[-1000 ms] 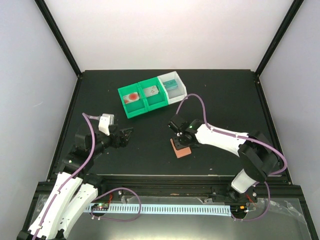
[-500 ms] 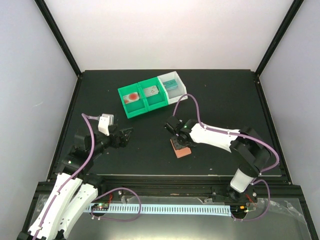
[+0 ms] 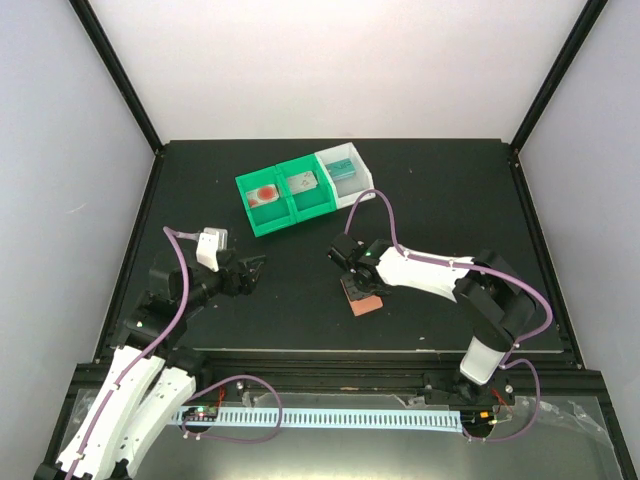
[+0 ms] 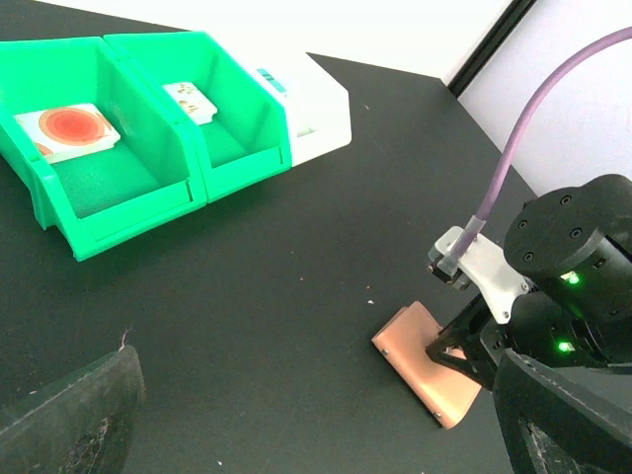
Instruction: Take the credit cards out of the card holder
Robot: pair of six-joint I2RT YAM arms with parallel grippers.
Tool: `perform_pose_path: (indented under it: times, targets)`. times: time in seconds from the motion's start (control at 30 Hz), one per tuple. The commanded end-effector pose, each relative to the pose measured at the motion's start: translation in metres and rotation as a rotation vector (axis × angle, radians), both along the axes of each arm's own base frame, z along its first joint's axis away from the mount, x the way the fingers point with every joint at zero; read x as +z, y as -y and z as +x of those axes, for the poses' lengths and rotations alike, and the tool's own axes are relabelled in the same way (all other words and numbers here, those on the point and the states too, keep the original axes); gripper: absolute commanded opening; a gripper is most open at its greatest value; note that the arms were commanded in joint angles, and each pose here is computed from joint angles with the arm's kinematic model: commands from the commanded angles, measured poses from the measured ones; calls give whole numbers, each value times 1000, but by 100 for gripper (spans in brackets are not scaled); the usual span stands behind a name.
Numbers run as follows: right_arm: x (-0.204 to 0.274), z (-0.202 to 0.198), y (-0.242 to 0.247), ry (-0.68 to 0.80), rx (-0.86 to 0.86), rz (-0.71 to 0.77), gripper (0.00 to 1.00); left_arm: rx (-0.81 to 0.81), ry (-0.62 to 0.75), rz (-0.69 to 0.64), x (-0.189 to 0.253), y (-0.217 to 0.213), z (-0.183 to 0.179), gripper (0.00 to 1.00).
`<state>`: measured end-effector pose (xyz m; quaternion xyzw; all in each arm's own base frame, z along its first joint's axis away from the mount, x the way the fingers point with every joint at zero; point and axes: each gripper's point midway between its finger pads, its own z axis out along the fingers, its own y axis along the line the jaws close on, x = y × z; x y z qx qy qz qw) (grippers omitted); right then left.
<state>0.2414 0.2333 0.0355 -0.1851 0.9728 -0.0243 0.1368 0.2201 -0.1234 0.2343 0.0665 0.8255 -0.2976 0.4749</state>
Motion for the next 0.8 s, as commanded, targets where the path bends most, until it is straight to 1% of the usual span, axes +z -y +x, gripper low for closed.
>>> perform_pose_path:
  times: [0.0, 0.07, 0.2, 0.4, 0.6, 0.77]
  targets:
    - [-4, 4, 4, 19, -5, -43, 22, -9, 27, -4, 9, 1, 0, 98]
    - [-5, 3, 7, 21, -7, -52, 20, -9, 27, -4, 9, 0, -1, 98]
    - [-3, 4, 6, 31, -10, -45, 14, -9, 24, -3, 8, 1, 0, 98]
    - [6, 4, 0, 42, 5, -9, 1, -5, 23, 0, 7, 0, 0, 98]
    - [11, 3, -7, 44, 19, 38, 1, 20, 2, 10, 3, -3, 3, 97]
    - [27, 2, -19, 68, 37, 132, 1, 1, -85, 29, -11, 2, 5, 94]
